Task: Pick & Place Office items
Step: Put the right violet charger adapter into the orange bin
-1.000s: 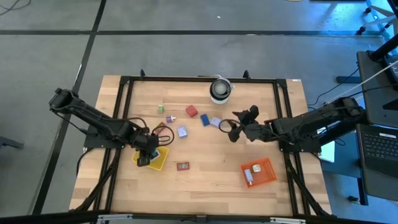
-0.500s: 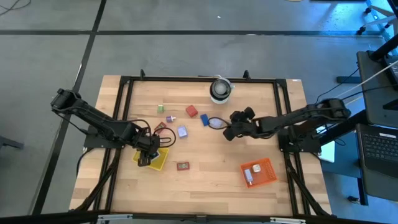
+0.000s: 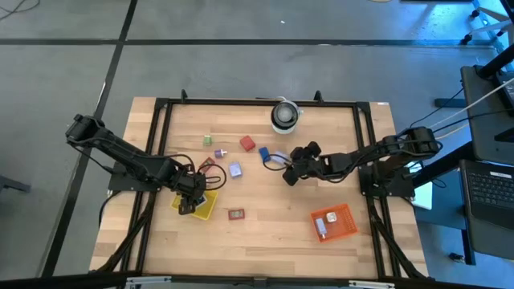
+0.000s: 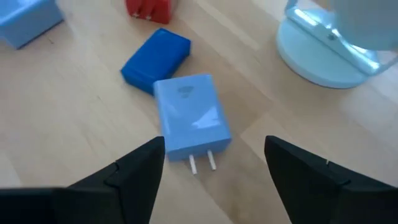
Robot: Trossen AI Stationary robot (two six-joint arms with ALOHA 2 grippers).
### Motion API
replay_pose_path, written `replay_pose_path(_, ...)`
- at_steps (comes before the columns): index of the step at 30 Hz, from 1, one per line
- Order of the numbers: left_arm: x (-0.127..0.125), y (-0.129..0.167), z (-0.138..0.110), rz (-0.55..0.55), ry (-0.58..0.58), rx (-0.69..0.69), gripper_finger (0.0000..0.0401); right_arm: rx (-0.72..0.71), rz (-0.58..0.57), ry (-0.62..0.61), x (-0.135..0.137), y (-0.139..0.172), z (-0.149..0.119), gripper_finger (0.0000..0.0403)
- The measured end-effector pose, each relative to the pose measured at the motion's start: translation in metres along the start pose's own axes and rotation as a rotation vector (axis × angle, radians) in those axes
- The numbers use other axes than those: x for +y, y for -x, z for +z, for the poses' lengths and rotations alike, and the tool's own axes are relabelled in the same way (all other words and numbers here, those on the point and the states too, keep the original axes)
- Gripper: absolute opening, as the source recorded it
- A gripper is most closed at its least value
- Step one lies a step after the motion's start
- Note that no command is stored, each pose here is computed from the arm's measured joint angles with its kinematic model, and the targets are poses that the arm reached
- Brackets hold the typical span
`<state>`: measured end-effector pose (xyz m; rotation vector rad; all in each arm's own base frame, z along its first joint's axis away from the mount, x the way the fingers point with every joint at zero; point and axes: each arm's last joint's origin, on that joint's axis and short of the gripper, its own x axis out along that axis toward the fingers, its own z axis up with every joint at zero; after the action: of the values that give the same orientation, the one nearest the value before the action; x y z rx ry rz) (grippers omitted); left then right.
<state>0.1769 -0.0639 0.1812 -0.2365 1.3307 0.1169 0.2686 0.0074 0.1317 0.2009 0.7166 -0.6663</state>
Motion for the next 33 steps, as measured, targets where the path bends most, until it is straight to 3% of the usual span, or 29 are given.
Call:
replay_pose_path(20,0.0,0.0,0.0,-0.002,-0.016,0.001,0.0231,0.041,0.093,0.007,-0.005,-0.014,0.004,0.0297)
replay_pose_path(33,0.0,0.0,0.0,-0.003,-0.019,0.002,0.0231,0.049,0.091,0.016,-0.011,-0.027,0.005,0.0297)
